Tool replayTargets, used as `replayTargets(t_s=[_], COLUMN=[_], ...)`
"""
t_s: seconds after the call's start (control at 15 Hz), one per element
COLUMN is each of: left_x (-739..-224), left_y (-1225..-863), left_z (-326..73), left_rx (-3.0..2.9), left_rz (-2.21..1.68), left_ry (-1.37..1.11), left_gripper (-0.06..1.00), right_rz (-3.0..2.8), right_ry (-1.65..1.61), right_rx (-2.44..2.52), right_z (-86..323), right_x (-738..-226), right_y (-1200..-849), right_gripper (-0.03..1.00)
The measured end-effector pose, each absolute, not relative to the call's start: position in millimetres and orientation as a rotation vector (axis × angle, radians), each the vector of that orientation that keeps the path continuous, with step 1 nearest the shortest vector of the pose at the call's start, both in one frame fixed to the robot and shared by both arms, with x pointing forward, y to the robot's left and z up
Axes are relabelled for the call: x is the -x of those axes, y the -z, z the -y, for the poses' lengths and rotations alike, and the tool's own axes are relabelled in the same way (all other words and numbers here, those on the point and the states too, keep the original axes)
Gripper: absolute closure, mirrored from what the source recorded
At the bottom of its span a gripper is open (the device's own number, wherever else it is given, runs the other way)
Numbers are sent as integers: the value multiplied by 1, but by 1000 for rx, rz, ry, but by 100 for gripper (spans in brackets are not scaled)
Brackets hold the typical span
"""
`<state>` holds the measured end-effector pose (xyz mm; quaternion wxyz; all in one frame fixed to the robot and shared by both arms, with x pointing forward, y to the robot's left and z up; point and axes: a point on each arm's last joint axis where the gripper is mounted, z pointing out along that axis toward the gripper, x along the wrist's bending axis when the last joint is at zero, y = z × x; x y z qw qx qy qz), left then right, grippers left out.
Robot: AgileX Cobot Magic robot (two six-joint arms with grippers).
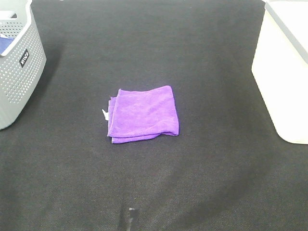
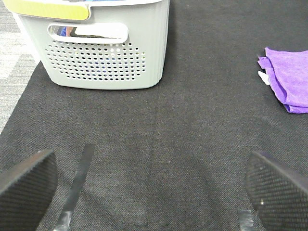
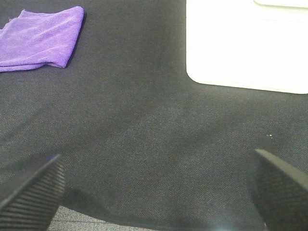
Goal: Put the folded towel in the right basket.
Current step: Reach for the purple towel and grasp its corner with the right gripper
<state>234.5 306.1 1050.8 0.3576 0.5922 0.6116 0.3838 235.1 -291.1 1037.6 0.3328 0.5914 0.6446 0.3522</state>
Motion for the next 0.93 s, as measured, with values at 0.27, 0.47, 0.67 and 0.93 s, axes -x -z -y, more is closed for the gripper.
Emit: replayTargets(t_s=[0.27,0.47,0.67,0.93], left_x=[-234,-234,-234,-234], left_y=[-1051,-1051,-1051,-1051], left_z=[-306,-306,-306,-306], left_rx=[-1528,-1528,-1528,-1528], left_rz=[-1578,-1578,-1578,-1578], left_ry=[-990,-990,-990,-990], left_gripper=[-4,-4,-4,-4], right_rz=[-1684,-1684,-1684,-1684], right_ry=[-920,-920,-920,-920], right_rx=[-1545,-1545,-1545,-1545], right_z=[291,291,291,291], right_x=[-235,-235,-235,-235], right_y=[-1038,-1038,-1038,-1038], right_gripper=[-1,-1,-1,-1])
